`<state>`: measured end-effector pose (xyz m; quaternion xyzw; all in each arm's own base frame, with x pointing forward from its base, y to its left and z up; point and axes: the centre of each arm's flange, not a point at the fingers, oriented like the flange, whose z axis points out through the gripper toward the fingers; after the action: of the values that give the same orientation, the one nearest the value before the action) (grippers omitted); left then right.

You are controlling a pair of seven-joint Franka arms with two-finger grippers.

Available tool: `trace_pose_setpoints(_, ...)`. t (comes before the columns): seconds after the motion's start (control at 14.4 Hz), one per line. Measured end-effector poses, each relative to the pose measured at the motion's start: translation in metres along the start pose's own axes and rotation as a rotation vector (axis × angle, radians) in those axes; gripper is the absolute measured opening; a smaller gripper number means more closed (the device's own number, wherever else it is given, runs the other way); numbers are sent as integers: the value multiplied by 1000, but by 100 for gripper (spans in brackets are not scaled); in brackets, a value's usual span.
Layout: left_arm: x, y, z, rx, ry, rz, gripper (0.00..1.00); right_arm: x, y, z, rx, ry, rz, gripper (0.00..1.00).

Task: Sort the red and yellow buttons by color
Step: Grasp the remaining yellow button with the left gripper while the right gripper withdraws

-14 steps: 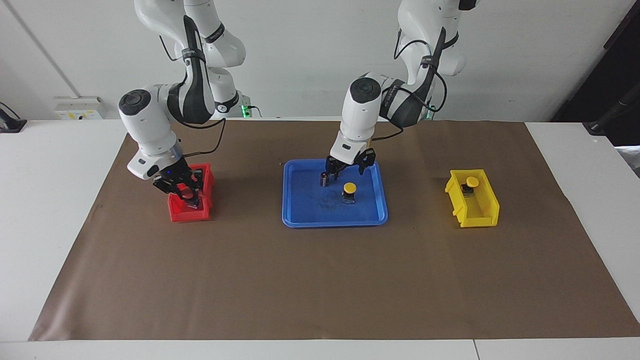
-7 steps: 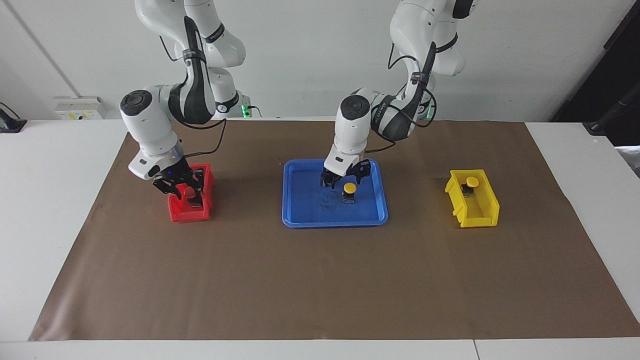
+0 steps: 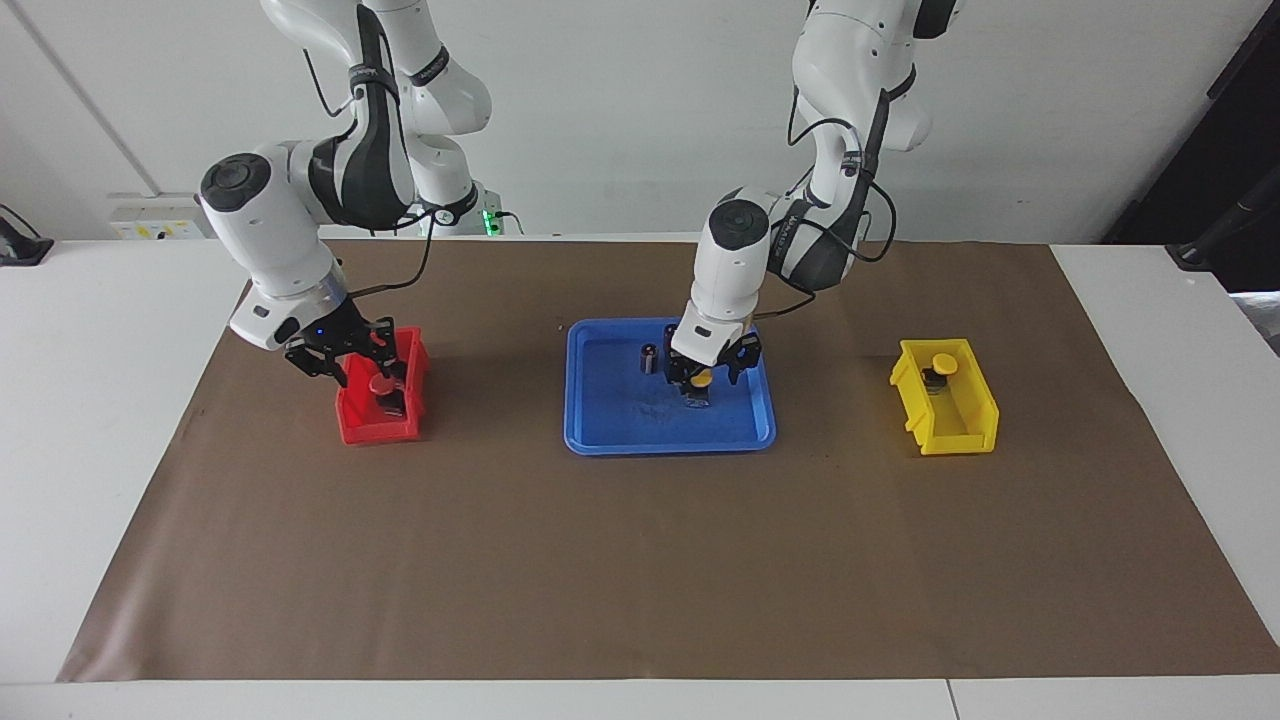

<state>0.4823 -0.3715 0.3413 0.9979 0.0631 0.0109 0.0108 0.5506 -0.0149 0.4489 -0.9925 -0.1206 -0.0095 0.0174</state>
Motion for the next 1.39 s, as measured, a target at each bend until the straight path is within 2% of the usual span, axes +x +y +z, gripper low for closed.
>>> trace_pose_setpoints(0.07,1,-1,0,-1,1,-2,89,3,-1,-17,4,-10,1,62)
trace_pose_setpoints(0.21,1,0,1,-3,3,-1,87,6,-3,-53,12,-32,11,74)
trace_pose_setpoints(0.28,1,0,1,-5,5,0,87,5,-3,-71,15,-43,20,74)
trace_pose_setpoints(0.49,1,2,1,-10,8,1,86,-3,4,-107,25,-83,40,99)
trace_pose_setpoints(0.77,0,3,1,-21,-1,-9,85,-21,38,-129,32,-124,128,100)
trace_pose_setpoints(0.91,-2,4,2,-21,-3,-8,78,-25,50,-137,24,-119,187,100)
trace_pose_setpoints(0.97,-2,4,2,-21,-4,-8,78,-25,49,-138,19,-120,213,100)
trace_pose_setpoints(1.04,-3,5,2,-21,-5,-8,70,-25,45,-138,10,-131,227,100)
trace_pose_setpoints(1.25,-4,5,2,-21,-7,-9,36,-24,39,-137,-18,-156,239,100)
trace_pose_setpoints(1.39,-4,5,3,-22,-10,-13,36,-27,42,-138,-19,-159,245,100)
